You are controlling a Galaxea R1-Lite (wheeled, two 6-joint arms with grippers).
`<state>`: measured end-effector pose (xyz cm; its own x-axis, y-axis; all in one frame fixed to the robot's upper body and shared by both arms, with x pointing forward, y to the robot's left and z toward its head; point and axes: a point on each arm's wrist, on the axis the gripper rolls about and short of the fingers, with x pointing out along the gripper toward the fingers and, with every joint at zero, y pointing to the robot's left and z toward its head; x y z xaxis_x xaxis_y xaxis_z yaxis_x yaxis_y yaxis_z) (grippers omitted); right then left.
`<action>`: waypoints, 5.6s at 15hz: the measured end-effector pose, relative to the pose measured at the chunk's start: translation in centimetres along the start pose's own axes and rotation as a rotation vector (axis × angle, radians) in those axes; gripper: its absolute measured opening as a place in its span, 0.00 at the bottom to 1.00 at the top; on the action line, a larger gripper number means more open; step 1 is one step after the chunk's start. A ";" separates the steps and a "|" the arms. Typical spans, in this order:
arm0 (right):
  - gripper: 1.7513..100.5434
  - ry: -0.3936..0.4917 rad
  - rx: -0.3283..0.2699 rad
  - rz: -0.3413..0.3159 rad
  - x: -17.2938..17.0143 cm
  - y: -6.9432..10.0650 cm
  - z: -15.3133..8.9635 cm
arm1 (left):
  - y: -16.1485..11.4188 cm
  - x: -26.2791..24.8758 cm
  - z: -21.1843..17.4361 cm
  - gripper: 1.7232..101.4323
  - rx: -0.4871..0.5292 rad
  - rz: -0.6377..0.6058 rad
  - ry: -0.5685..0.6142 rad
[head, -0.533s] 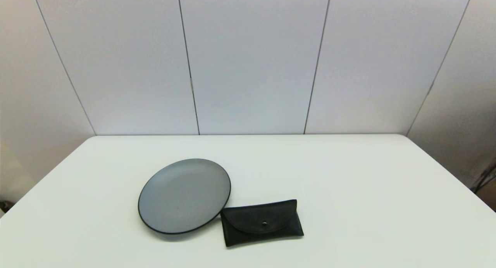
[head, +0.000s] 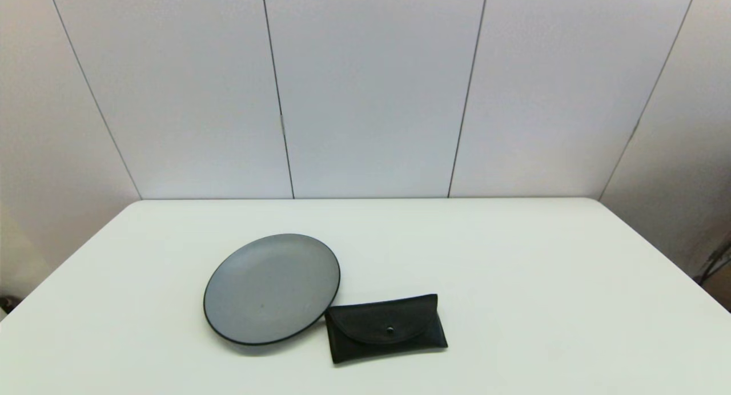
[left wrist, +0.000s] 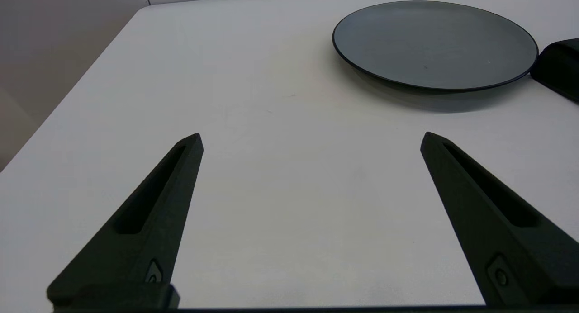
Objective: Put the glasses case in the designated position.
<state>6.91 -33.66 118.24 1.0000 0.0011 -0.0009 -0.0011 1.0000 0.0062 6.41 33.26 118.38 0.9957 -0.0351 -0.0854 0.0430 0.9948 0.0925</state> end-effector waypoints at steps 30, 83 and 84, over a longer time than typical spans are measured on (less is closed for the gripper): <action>0.97 0.000 0.000 -0.001 0.0 0.0 0.0 | 1.7 4.2 19.9 0.96 0.044 -0.206 0.271; 0.97 0.000 0.000 -0.001 0.0 0.0 0.0 | -18.7 26.4 18.8 0.96 0.748 -1.040 0.739; 0.97 0.000 0.000 -0.001 0.0 0.0 0.0 | -19.2 26.5 18.2 0.96 0.761 -1.028 0.717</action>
<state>6.91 -33.66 118.25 1.0000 0.0000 -0.0004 0.0000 1.0000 0.0062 33.48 11.49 132.44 0.2578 -0.4021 -0.8786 0.9513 0.2648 0.1579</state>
